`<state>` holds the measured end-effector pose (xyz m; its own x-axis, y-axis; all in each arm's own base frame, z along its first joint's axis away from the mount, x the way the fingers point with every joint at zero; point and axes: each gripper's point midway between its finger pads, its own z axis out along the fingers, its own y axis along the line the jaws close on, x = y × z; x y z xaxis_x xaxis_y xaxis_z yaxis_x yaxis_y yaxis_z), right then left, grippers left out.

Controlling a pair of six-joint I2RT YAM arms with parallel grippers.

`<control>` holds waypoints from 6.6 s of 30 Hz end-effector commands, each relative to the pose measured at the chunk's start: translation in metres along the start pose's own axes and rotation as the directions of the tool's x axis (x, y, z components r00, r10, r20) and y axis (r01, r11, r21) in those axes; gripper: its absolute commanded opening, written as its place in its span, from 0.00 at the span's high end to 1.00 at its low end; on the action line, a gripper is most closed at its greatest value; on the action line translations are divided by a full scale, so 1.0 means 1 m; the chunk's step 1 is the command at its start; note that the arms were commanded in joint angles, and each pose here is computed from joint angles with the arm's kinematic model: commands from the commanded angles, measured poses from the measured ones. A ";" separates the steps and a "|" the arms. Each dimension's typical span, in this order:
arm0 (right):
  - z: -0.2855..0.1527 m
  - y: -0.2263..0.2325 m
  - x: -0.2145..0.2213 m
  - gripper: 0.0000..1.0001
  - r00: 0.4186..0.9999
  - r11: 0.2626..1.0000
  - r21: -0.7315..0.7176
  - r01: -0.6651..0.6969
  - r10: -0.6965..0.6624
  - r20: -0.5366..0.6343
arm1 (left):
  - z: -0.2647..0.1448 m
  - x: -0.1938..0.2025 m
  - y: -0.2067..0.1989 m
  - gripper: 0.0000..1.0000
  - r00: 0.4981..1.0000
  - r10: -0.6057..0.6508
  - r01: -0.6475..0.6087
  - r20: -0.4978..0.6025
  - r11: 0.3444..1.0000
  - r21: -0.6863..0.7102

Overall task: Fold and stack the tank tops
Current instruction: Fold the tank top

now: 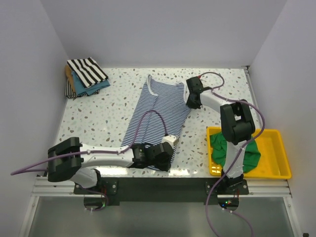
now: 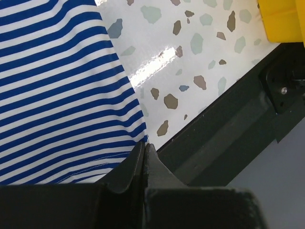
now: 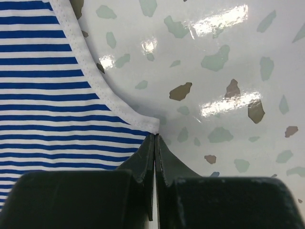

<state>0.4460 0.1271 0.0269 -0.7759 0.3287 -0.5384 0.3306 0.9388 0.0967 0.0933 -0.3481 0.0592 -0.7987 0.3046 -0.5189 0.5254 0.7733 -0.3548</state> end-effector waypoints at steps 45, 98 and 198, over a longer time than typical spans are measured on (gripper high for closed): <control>-0.032 0.199 -0.022 1.00 0.995 0.938 -0.343 0.057 -0.025 0.095 | -0.064 0.023 0.143 1.00 0.887 -0.351 0.452 0.300 0.790 -0.415; -0.041 0.091 0.074 0.52 0.976 0.966 -0.135 0.219 -0.219 0.021 | -0.055 -0.019 0.269 0.44 0.802 -0.499 0.596 0.328 0.698 -0.396; -0.145 0.024 0.265 0.67 0.960 0.945 -0.289 0.151 -0.210 -0.185 | -0.021 0.074 0.209 0.89 0.831 -0.550 0.540 0.080 0.764 -0.352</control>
<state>0.1740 0.2624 0.0182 -0.9140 0.1341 -0.3830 0.0163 0.9552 0.2956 0.1955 -0.1887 0.0103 -0.8430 -0.3007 -0.4461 -0.0817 0.8911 -0.4463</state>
